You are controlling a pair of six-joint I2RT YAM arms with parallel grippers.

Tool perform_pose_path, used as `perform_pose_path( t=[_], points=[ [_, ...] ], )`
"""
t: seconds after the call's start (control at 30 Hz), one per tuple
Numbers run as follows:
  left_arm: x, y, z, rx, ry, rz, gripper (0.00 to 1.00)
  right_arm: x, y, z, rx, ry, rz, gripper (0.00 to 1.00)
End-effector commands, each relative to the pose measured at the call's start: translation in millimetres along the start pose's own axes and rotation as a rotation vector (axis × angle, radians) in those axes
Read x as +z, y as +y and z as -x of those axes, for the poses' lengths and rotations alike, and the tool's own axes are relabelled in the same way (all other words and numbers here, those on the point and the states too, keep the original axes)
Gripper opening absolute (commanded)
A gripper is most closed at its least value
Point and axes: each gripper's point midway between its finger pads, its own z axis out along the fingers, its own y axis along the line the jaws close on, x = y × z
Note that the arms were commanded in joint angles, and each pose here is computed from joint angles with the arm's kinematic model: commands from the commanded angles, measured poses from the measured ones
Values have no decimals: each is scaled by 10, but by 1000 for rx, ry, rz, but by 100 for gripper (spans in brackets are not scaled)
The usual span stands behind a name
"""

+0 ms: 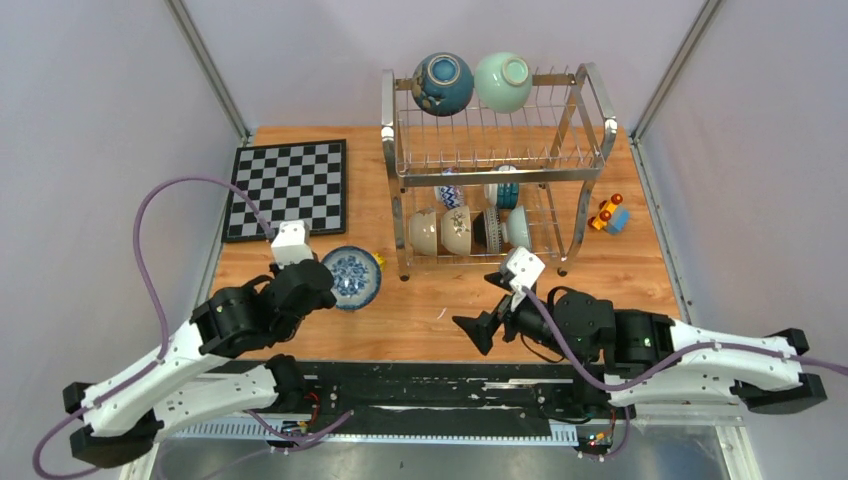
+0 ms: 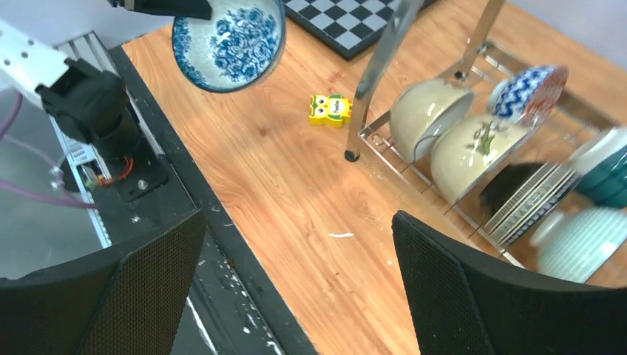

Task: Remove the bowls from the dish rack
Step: Place the bowl at the center of the board.

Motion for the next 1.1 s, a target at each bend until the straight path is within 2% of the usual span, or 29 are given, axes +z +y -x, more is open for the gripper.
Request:
perform_pose_path(
  t=[0.0,0.1,0.2,0.33,0.43,0.53,0.67,0.87,1.07],
  points=[
    [210,234,72,-29,-38,117,0,148,45,-114,277,-43,29,100],
    [416,421,-42,-36,18,207,0,203,16,-307,312,-17,10,100],
    [597,638,-182,-108,69,274,0,208,-106,-514,319,14,-66,99],
    [791,947,-322,-233,73,365,0,217,-391,-868,310,16,-232,97],
    [916,998,-345,-399,92,369,0,172,-540,-947,336,-18,-311,97],
    [1025,1089,-340,-523,72,385,0,113,-526,-911,338,-63,-268,97],
    [1167,1172,-397,-660,40,380,0,46,-405,-926,294,-61,-162,97],
    [1333,1264,-505,-763,-27,386,0,-28,-457,-1161,313,-22,-185,99],
    [1419,1317,-543,-791,-50,406,0,-72,-482,-1338,346,-2,-199,99]
  ],
)
